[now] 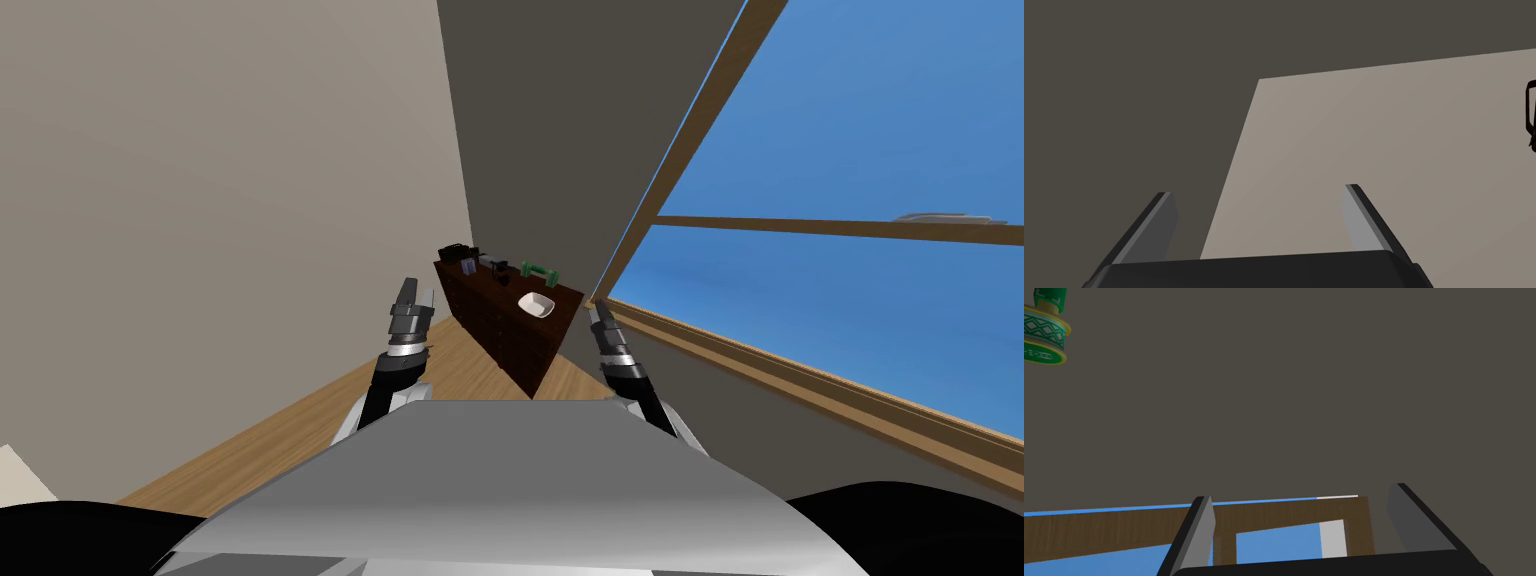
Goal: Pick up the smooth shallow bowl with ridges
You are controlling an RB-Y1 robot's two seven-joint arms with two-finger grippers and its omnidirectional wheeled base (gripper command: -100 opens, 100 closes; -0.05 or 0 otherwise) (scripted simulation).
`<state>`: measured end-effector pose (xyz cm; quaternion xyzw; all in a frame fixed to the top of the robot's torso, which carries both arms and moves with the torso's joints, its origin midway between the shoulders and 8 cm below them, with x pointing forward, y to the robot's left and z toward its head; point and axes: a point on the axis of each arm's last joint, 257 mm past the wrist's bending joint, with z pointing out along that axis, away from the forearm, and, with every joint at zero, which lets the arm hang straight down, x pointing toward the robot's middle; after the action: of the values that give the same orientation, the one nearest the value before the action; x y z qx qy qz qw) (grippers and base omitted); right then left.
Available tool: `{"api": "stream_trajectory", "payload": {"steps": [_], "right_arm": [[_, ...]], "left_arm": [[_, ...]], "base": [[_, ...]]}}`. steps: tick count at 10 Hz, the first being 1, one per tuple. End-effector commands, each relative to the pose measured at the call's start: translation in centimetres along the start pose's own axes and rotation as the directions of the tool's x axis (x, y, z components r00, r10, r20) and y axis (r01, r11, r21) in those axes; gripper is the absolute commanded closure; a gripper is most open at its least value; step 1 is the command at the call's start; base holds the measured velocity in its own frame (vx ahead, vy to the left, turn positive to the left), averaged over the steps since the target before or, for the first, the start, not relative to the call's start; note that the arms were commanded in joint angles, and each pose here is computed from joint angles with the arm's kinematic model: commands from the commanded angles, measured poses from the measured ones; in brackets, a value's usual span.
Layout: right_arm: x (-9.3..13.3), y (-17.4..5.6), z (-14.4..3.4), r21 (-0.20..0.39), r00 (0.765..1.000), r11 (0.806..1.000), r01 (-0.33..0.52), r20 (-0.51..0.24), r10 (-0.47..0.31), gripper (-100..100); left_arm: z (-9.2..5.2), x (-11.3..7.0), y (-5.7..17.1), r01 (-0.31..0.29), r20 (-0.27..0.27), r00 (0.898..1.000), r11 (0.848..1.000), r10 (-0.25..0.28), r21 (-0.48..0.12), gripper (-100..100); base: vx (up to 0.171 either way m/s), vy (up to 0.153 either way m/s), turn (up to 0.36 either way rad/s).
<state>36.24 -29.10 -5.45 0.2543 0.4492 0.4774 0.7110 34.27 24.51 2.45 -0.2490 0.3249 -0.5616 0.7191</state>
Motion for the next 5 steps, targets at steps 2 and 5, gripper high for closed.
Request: {"api": "stream_trajectory", "payload": {"steps": [2, 5], "right_arm": [[-0.1, -1.0, -0.4, 0.014, 0.993, 0.995, 0.100, -0.060, -0.099, -100], [-0.3, -2.4, -1.0, 0.022, 0.967, 0.974, 0.225, -0.130, -0.220, -100]], "left_arm": [[0.0, 0.0, 0.0, 0.000, 0.000, 1.000, 1.000, 0.000, 0.000, 0], [0.0, 0.0, 0.0, 0.000, 0.000, 1.000, 1.000, 0.000, 0.000, 0]], "base": [[0.016, 0.065, 0.030], [0.018, 0.096, 0.060]]}}
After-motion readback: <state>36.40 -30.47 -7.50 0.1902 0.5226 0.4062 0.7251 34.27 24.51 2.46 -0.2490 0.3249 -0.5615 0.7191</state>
